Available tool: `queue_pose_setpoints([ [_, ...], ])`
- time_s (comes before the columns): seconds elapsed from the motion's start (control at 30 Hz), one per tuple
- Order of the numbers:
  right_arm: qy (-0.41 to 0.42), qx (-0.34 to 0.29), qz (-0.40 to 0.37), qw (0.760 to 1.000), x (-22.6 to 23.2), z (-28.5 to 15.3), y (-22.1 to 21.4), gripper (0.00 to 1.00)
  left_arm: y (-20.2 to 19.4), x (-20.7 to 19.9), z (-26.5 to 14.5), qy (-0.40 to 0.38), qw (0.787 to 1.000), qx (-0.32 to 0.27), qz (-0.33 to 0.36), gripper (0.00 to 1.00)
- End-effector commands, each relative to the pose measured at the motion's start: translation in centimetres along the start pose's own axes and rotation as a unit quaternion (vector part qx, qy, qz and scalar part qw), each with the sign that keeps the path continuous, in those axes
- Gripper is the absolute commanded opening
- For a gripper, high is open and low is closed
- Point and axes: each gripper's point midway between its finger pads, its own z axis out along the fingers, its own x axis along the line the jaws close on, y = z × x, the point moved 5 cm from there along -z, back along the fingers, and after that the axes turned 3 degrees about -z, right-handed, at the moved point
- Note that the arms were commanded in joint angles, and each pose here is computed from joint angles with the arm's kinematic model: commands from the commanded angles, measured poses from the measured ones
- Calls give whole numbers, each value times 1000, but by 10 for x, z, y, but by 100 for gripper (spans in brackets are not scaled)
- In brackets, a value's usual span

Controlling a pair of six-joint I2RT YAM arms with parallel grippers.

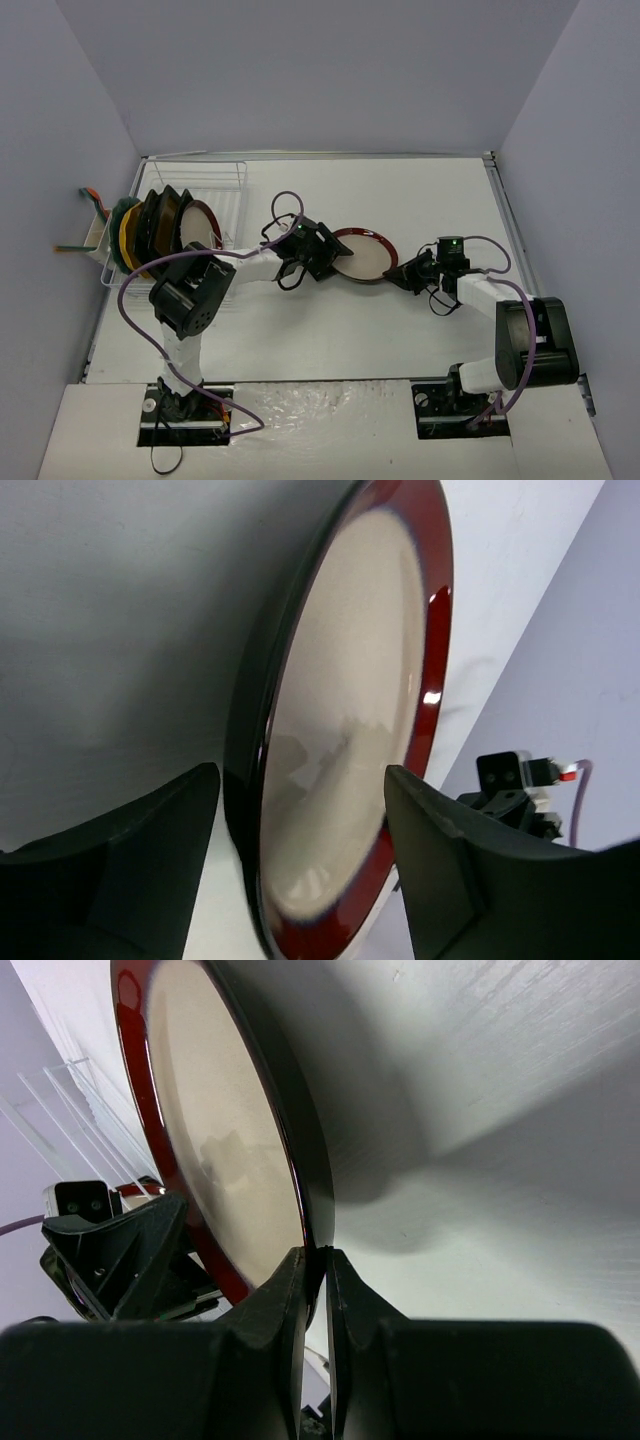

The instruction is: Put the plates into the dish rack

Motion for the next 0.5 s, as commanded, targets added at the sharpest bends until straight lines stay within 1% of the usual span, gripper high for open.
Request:
queue_pose_setpoints([
  [0.0,90,27,-37,995,39,-18,-10,0,4,-41,-7,-74,997,-18,-17,56],
  [0.03,87,27,-38,995,38,-18,-10,0,4,-41,-6,-76,997,-19,-19,49],
  [0.07,87,27,-40,995,37,-18,-11,0,4,-40,-6,-76,997,-19,-22,37],
  [0.1,86,27,-40,995,36,-18,-11,0,5,-41,-6,-79,996,-21,-24,30],
  [0.17,83,27,-42,995,34,-18,-12,0,6,-43,-9,-83,996,-25,-25,20],
  [0.27,69,26,-54,996,28,-19,-12,0,7,-44,-13,-83,996,-32,-19,8],
  [0.3,65,26,-65,995,26,-19,-12,4,6,-46,-14,-85,996,-31,-15,4],
  [0.33,60,26,-78,995,24,-18,-12,8,6,-49,-15,-87,996,-30,-11,0],
  [0.47,48,21,-105,993,19,-22,-12,47,6,-60,-28,-96,995,-37,17,0],
])
